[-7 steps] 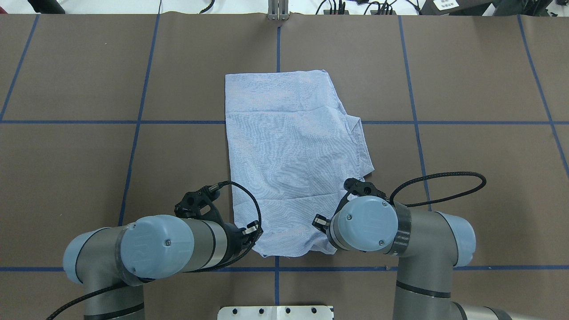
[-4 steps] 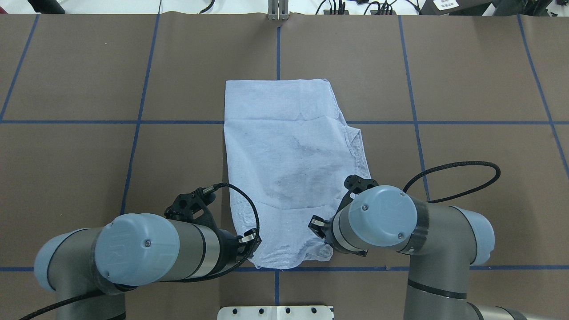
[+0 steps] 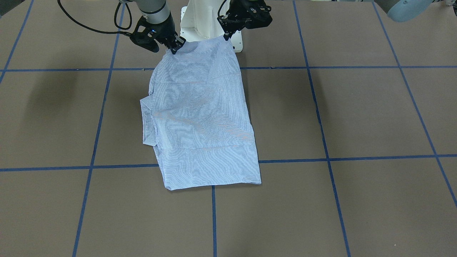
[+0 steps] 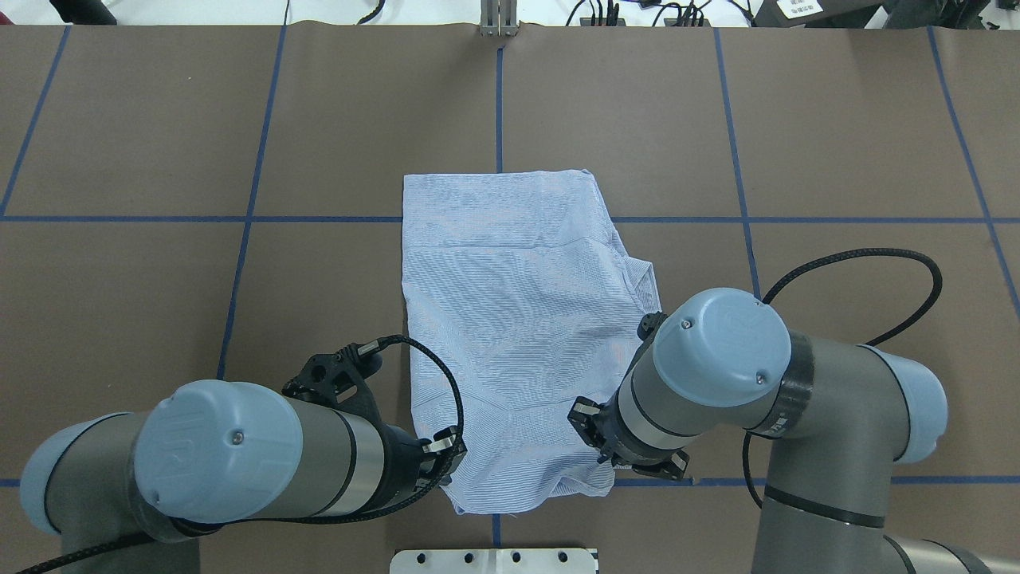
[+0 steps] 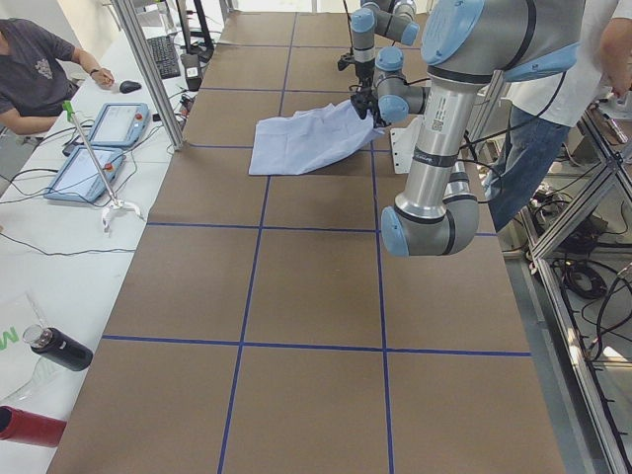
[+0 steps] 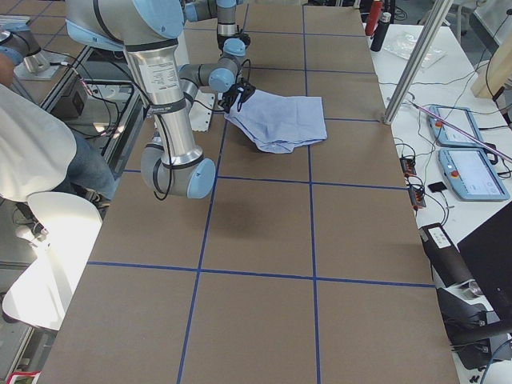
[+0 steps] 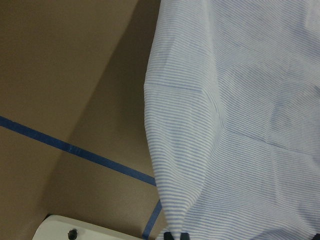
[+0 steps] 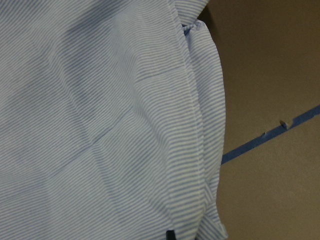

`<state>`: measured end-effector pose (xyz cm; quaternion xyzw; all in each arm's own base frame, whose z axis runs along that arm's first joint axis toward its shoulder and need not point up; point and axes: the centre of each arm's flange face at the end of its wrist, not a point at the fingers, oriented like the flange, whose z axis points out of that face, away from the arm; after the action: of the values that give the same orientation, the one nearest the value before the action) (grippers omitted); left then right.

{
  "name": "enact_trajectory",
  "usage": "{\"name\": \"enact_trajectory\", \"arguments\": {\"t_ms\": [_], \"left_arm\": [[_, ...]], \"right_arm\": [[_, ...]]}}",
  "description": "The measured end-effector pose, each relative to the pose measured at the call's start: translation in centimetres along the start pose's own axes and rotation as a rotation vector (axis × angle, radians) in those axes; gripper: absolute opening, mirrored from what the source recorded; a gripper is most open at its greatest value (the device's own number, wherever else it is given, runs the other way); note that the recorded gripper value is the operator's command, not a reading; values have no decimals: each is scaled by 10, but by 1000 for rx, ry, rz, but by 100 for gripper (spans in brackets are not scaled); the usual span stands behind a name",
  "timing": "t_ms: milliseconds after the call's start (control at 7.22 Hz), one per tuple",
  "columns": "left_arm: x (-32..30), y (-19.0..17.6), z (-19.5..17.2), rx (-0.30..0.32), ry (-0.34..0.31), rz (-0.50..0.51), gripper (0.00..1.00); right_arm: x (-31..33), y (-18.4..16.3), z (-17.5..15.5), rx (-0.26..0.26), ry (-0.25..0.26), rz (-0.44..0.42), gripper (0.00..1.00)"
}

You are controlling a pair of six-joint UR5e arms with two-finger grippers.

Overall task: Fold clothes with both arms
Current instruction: 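Lift the near edge with both grippers and fold it toward the far edge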

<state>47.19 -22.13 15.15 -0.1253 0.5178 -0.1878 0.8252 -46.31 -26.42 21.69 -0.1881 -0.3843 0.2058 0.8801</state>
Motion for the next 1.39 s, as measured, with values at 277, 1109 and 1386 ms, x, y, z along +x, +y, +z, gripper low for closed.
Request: {"name": "enact_trajectory", "arguments": {"t_ms": [277,1109,1386], "left_arm": [[-2,0,-16,-18,-22,32,0],[26,-92,-57,78,20,112,0],[43,-141,-45,137,26,106,0]], "right_arm": [[-3,-5,-9,-25,-3,11,0],[-78,-93,-67,20,-128,40,0],[-107,-130,-63,50,-153,66,0]]}}
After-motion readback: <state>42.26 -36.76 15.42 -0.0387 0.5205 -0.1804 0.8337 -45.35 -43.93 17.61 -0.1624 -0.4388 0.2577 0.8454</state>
